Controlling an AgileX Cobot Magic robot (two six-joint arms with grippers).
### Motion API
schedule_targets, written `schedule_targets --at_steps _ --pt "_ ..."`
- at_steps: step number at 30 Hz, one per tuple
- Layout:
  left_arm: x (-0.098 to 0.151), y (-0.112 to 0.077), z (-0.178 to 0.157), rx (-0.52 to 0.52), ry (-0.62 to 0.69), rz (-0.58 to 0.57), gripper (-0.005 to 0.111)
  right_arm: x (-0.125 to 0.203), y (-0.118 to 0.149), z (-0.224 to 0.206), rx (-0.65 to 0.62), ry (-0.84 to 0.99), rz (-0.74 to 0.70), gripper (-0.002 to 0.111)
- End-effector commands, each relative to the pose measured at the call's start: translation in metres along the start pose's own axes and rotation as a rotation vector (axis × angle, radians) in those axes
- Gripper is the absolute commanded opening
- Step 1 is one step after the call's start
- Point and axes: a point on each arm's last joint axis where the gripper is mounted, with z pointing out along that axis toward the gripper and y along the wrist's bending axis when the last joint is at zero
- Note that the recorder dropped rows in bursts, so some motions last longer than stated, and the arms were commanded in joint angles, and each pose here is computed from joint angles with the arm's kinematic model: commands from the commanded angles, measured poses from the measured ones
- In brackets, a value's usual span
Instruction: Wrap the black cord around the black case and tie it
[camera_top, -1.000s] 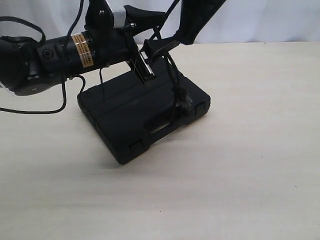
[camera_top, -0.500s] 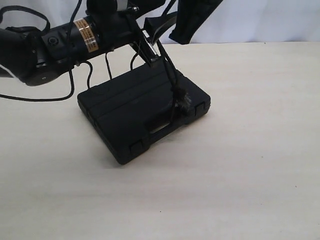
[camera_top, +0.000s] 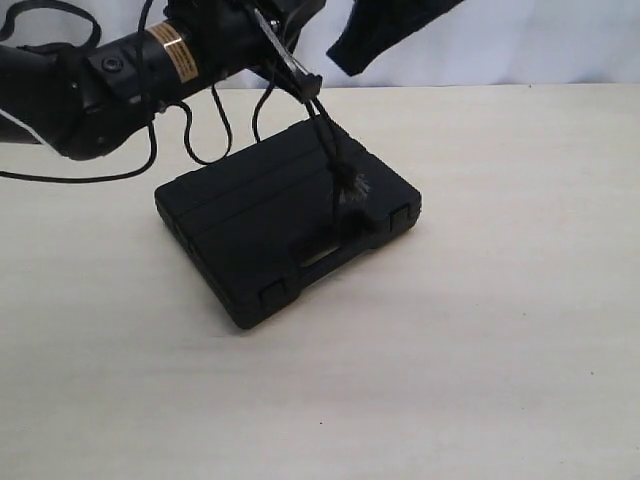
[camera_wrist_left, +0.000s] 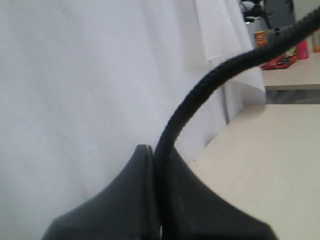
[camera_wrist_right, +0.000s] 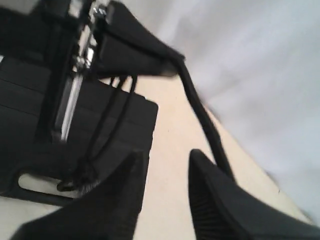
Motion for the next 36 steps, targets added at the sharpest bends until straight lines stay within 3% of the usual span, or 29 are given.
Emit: schedule_targets --at_steps 1,3,7,12,18,26,36 --pt "-0.004 0.03 -0.002 -0.148 0.075 -0.082 0.0 0.019 -0.023 -0.015 0.091 0.174 0.285 0.05" --pt "-0.001 0.049 -0.006 -0.222 0.105 -0.132 0.0 0.044 -0.035 -0.007 0.112 0.329 0.447 0.061" --pt "0.004 0.068 -0.014 -0.286 0.146 -0.149 0.0 0.08 -0.033 0.027 0.006 0.411 0.623 0.061" --pt "0.017 0.099 -0.032 -0.398 0.219 -0.194 0.0 0.135 0.002 0.104 -0.122 0.437 0.854 0.06" --pt "0.026 0.111 -0.042 -0.442 0.296 -0.206 0.0 0.139 0.057 0.162 -0.214 0.425 0.846 0.057" --pt "0.035 0.124 -0.052 -0.488 0.349 -0.226 0.0 0.145 0.072 0.193 -0.232 0.378 1.061 0.057" --pt "0.037 0.124 -0.051 -0.485 0.345 -0.227 0.0 0.161 0.084 0.219 -0.203 0.387 1.15 0.057"
